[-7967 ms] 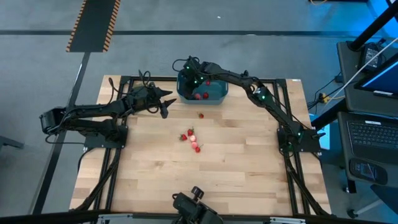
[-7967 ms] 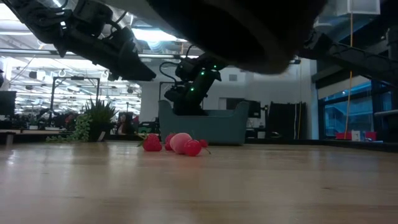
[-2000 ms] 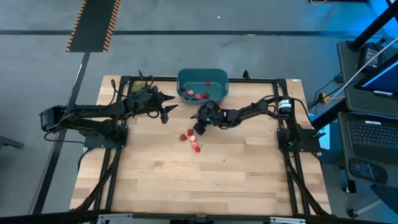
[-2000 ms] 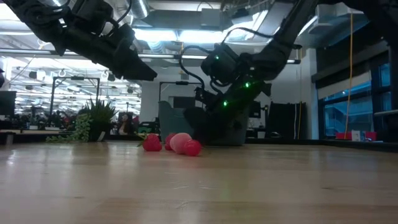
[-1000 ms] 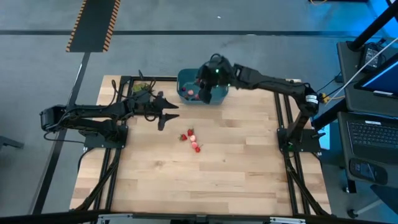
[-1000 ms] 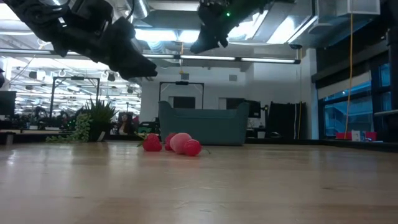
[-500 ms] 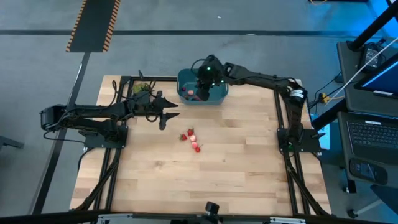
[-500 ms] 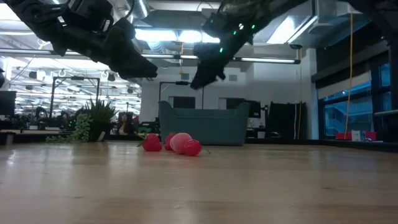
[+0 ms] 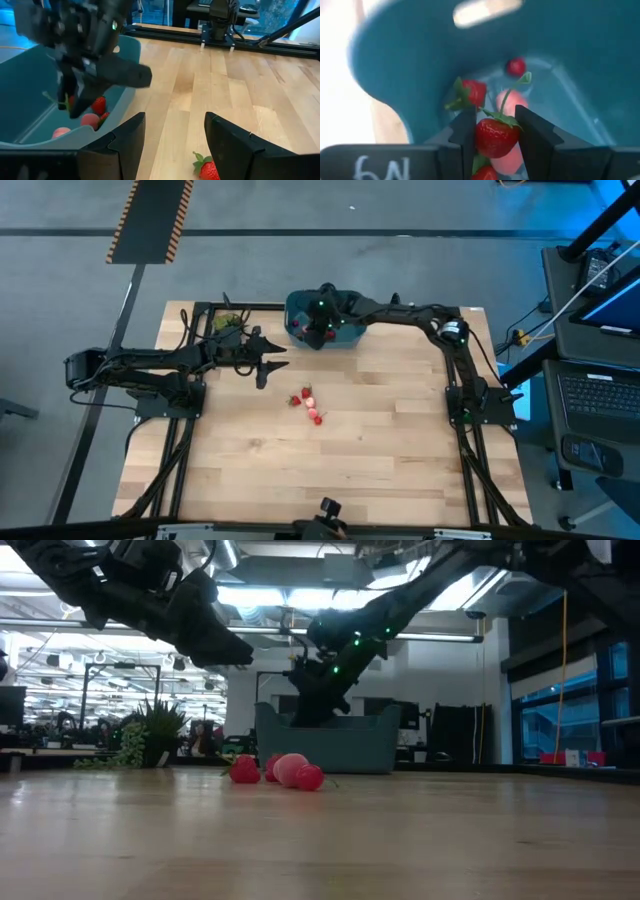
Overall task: Pick and placing Produce into tupperware
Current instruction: Put the strawberry into the blue bin
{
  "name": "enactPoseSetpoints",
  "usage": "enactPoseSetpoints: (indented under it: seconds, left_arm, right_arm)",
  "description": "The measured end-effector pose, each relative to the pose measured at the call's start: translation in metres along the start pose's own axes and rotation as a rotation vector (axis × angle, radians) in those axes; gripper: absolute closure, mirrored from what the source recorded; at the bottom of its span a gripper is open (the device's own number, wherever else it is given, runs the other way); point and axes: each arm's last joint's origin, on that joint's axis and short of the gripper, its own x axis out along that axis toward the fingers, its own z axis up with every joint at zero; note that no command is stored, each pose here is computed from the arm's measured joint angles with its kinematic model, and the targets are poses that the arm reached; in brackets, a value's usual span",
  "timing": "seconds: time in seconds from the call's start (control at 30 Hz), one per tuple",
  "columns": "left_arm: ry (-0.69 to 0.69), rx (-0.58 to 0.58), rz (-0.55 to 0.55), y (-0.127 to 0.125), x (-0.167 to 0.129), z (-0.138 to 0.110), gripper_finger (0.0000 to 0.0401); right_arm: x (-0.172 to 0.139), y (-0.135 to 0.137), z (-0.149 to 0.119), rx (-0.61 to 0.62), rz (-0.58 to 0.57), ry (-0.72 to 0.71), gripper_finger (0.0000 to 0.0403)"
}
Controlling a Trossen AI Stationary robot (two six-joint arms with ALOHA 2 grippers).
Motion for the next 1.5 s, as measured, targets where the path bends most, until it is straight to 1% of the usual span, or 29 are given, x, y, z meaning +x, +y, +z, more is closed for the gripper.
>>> enactPoseSetpoints:
  seconds: [0.2,0.37,0.47,0.57,0.63,0.73,0.83,1.03,1.2,1.33,1.5]
  left_arm:
    - [0.000,-0.001,0.000,0.000,0.000,0.000,0.0203]
    - [0.000,-0.008,0.000,0.000,0.000,0.000,0.0203]
    - [0.000,-0.019,0.000,0.000,0.000,0.000,0.0203]
    - [0.000,-0.018,0.000,0.000,0.000,0.000,0.0203]
    - [0.000,-0.018,0.000,0.000,0.000,0.000,0.0203]
    - [0.000,-0.018,0.005,0.000,0.000,0.000,0.0203]
    - [0.000,-0.018,0.021,0.001,0.000,0.000,0.0203]
    - [0.000,-0.018,0.021,0.001,0.000,0.000,0.0203]
    - [0.002,-0.018,0.021,0.001,0.000,-0.001,0.0203]
    - [0.001,-0.018,0.021,0.001,0.000,-0.001,0.0203]
    - [0.001,-0.018,0.021,0.001,0.000,-0.001,0.0203]
  right_arm:
    - [0.004,-0.008,-0.005,0.014,-0.010,0.028,0.0280]
    - [0.002,-0.024,-0.006,0.049,-0.029,0.032,0.0280]
    - [0.001,-0.031,-0.008,0.143,-0.007,0.041,0.0280]
    - [0.001,-0.034,-0.008,0.242,-0.009,0.043,0.0280]
    - [0.001,-0.034,-0.008,0.297,-0.009,0.042,0.0280]
    - [0.001,-0.031,-0.008,0.336,-0.005,0.041,0.0280]
    - [0.001,-0.029,-0.006,0.337,0.000,0.026,0.0280]
    - [0.002,-0.021,-0.001,0.371,0.014,-0.017,0.0280]
    - [0.003,-0.013,0.001,0.359,0.029,-0.038,0.0280]
    - [0.003,-0.011,0.004,0.378,0.027,-0.062,0.0280]
    - [0.014,-0.014,-0.001,0.425,0.020,-0.015,0.0280]
